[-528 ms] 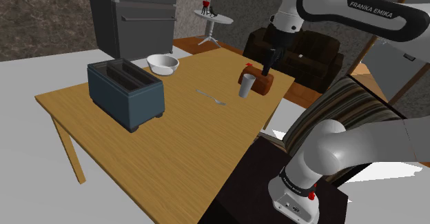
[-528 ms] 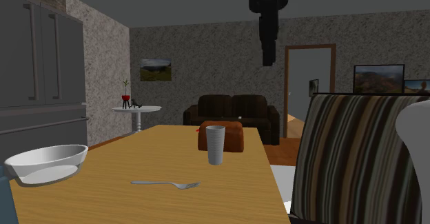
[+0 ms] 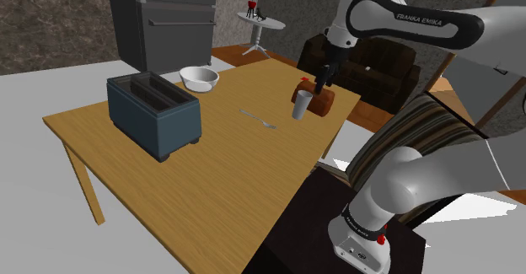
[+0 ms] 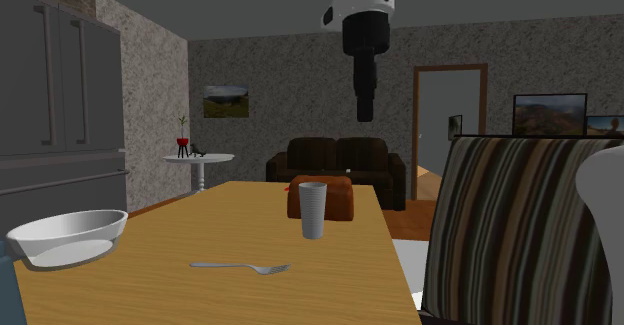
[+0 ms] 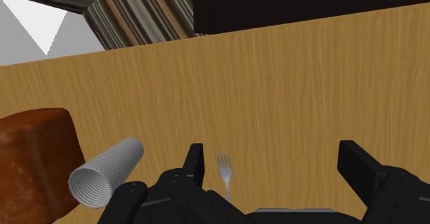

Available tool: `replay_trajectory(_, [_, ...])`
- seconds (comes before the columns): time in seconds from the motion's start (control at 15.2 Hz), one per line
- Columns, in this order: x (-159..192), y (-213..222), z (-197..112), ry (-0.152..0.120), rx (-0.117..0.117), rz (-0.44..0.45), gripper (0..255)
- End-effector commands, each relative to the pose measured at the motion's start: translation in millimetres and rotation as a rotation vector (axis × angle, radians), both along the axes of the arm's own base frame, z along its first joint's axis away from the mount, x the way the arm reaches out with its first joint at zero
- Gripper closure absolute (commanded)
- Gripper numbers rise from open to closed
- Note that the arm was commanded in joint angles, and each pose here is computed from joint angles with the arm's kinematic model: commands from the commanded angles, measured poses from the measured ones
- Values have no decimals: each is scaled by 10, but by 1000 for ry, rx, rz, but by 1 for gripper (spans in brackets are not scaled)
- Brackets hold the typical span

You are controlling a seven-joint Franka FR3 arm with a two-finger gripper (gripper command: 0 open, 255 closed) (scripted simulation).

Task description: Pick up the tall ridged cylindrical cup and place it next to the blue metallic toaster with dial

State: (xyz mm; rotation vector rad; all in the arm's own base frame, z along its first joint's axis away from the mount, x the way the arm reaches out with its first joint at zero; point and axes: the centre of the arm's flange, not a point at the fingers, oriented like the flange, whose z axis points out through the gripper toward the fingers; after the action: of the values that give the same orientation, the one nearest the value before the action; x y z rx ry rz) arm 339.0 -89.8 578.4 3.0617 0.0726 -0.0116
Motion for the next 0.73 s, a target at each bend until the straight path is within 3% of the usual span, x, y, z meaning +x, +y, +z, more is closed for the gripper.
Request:
replay_trajectory(0.0, [110, -179, -163, -6, -2, 5, 0])
replay_trajectory(0.66, [729, -1124, -790, -32, -10, 26, 0])
